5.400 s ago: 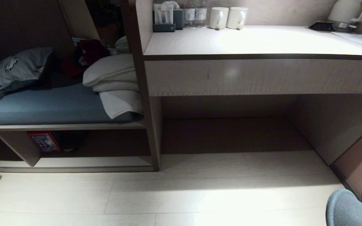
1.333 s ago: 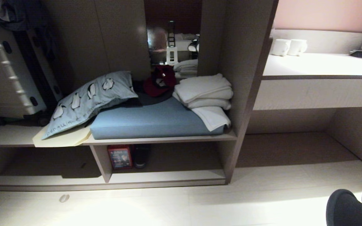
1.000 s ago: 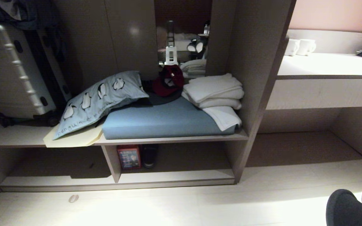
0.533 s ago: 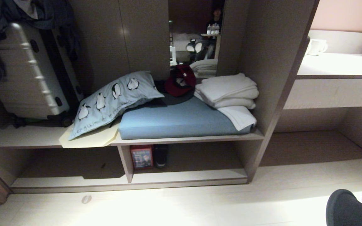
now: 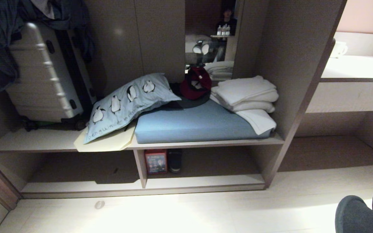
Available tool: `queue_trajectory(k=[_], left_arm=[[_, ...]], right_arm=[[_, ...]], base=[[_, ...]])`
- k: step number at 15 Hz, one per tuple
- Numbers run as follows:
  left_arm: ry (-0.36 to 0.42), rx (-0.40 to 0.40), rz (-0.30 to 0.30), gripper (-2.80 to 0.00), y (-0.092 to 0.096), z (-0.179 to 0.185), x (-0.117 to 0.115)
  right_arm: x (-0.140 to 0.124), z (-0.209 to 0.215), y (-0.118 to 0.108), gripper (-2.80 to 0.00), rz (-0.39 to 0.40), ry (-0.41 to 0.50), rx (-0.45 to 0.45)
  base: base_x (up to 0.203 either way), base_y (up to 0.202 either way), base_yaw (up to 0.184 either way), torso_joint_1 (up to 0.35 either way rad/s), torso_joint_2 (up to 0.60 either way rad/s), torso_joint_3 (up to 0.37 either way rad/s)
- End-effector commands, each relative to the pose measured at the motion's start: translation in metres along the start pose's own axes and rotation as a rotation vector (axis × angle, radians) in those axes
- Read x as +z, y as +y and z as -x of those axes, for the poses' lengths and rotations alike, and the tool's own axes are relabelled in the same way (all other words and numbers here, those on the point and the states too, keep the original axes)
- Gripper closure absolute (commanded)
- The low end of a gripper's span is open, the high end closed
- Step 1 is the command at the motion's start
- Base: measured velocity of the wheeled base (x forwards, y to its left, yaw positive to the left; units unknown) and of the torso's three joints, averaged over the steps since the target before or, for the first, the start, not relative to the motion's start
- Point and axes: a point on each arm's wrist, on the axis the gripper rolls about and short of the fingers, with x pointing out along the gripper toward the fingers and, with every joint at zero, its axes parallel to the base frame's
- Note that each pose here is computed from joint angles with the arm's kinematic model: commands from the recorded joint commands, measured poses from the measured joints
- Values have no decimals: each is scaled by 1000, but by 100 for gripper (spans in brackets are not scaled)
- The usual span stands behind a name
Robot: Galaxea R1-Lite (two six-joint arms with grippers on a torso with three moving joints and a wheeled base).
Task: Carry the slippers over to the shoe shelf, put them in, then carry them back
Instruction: Place the slippers into the shoe cabinet
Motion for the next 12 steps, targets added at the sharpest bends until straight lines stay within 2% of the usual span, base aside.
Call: queue_trajectory(k=[1, 10, 12], left_arm=[[0, 0, 1, 0, 0, 0, 0], [0, 0, 1, 0, 0, 0, 0], [0, 0, 1, 0, 0, 0, 0]], right_arm=[[0, 0, 0, 0, 1, 0, 1], [0, 0, 0, 0, 1, 0, 1], [0, 0, 0, 0, 1, 0, 1]], base=[[0, 0, 0, 0, 0, 0], [0, 0, 0, 0, 0, -3], [0, 0, 0, 4, 0, -140]])
